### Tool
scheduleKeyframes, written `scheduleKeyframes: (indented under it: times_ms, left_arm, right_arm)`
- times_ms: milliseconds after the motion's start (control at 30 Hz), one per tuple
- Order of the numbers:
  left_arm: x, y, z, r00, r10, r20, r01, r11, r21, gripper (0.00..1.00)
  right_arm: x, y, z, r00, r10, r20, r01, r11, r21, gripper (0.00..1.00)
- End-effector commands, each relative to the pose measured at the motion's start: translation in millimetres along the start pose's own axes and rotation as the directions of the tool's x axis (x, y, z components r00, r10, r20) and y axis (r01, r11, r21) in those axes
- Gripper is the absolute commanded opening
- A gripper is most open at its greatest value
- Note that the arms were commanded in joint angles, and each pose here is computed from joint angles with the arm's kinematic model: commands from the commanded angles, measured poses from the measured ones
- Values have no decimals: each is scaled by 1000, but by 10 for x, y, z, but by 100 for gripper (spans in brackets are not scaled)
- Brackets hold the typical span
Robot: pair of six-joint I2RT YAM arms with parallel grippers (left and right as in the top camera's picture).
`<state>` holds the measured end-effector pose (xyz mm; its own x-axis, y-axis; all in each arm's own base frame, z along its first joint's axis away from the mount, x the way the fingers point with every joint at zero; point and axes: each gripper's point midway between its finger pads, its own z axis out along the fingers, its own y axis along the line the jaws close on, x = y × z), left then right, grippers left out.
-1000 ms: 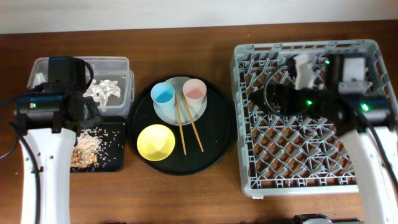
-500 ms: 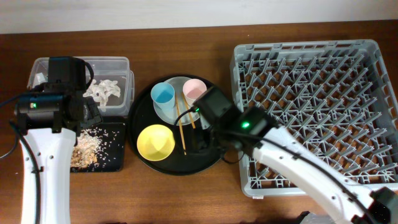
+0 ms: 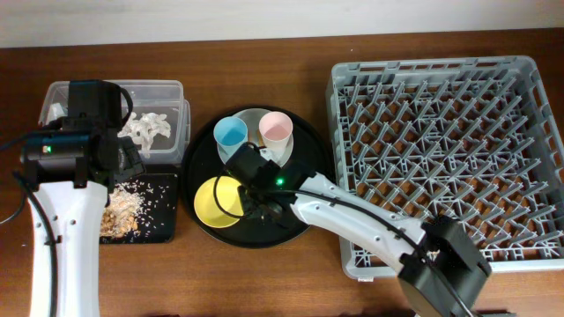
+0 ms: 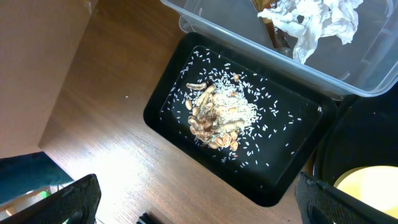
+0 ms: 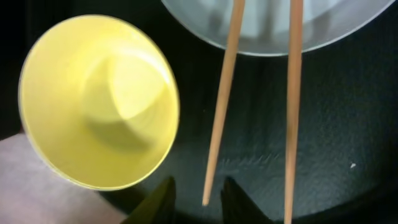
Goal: Sort waste into correct bins and load items into the dishwasher rack
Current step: 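Reach the right gripper to the chopsticks on the round tray, then grasp one chopstick and place it into the dish rack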
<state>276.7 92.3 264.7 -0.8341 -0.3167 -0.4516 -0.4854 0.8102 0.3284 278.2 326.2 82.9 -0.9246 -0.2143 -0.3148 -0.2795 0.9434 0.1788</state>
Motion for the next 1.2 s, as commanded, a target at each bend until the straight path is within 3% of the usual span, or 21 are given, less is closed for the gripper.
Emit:
scheduleKeyframes:
  times_ms: [0,267,567,733,1067,1133,1167]
  left_arm:
    - [-28,55,-48,1000,-10,20,10,1000,-7,99]
    - [-28,55,-48,1000,-10,20,10,1000,-7,99]
    - [-28,55,-48,1000,-10,20,10,1000,-7,99]
    - [-28,55,-48,1000,-10,20,10,1000,-7,99]
    - [-28,55,-48,1000,-10,20,10,1000,-7,100]
    - [-28,55,-48,1000,-10,20,10,1000,-7,99]
    - [-28,55,-48,1000,-10,20,10,1000,-7,99]
  right_arm:
    - [-83,-61,166,999,-4,41,1,998,70,28]
    - [-110,-69,376,999,-8,50,3,996,86,34]
    - [-18,-121,531,1000,-11,11,9,994,111,33]
    - [53,-97,540,1000,-10,-20,12,996,93,19]
    - [177,-130,531,997,-9,-76,17,995,99,18]
    - [176,-129,529,997,-9,-76,17,995,98,4]
    - [176,-129,529,997,-9,-76,17,995,98,4]
